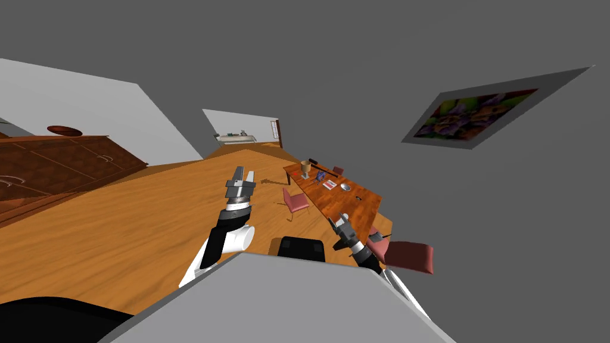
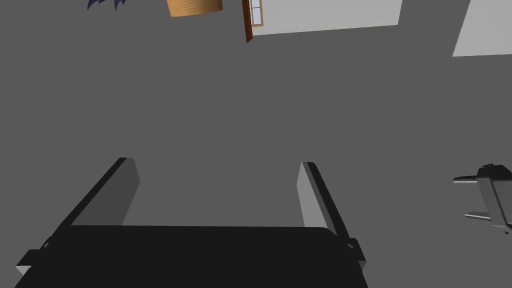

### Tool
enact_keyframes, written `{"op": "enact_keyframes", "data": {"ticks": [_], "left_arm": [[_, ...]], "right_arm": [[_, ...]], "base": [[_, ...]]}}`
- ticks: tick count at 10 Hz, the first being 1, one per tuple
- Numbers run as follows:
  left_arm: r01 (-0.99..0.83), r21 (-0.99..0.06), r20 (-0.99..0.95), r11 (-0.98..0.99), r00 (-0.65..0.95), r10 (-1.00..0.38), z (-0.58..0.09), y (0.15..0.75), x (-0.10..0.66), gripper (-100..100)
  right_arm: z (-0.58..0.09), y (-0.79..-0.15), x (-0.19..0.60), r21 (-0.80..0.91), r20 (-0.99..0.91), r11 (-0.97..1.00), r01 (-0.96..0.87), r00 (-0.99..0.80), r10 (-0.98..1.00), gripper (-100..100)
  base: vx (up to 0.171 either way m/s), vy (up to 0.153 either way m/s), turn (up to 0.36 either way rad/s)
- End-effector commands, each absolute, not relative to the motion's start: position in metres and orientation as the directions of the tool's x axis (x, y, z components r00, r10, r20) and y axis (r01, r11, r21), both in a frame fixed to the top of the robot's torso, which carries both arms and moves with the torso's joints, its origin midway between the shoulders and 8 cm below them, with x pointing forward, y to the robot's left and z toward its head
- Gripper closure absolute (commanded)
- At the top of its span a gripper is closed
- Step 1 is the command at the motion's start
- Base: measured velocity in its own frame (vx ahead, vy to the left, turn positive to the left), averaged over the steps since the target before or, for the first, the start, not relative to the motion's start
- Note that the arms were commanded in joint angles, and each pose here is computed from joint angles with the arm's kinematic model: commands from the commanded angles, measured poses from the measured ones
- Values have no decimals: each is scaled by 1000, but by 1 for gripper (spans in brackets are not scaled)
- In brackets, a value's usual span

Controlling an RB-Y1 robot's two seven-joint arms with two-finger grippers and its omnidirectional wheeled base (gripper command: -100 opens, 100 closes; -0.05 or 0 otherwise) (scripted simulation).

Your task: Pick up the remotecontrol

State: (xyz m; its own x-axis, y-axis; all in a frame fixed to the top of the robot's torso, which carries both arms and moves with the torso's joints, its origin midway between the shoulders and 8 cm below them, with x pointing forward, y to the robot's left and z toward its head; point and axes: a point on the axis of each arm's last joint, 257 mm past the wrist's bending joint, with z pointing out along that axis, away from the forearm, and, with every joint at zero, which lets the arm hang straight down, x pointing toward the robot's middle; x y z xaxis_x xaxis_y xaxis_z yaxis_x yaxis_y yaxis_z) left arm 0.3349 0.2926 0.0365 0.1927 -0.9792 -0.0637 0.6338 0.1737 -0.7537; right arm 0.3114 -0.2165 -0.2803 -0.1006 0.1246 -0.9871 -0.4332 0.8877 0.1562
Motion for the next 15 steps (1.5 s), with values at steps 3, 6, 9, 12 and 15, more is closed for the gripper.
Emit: {"op": "enact_keyframes", "data": {"ticks": [3,6,9,12,15], "left_arm": [[634,-754,-64,174,193,-979,36,293,335,0],[634,-754,-64,174,193,-979,36,293,335,0],[634,-754,-64,174,193,-979,36,293,335,0],[634,-754,-64,174,193,-979,36,293,335,0],[634,-754,-64,174,193,-979,36,293,335,0]], "right_arm": [[-332,-224,294,40,-985,887,-460,-165,-41,-100],[-365,-231,279,-44,-965,868,-495,-203,-165,-100],[-400,-244,262,-104,-930,845,-524,-250,-270,-100],[-444,-267,237,-204,-853,782,-588,-285,-437,-100],[-479,-287,211,-243,-778,731,-637,-322,-539,-100]], "base": [[14,4,124],[23,-1,187],[17,-4,139],[27,-8,231],[29,-14,169]]}}
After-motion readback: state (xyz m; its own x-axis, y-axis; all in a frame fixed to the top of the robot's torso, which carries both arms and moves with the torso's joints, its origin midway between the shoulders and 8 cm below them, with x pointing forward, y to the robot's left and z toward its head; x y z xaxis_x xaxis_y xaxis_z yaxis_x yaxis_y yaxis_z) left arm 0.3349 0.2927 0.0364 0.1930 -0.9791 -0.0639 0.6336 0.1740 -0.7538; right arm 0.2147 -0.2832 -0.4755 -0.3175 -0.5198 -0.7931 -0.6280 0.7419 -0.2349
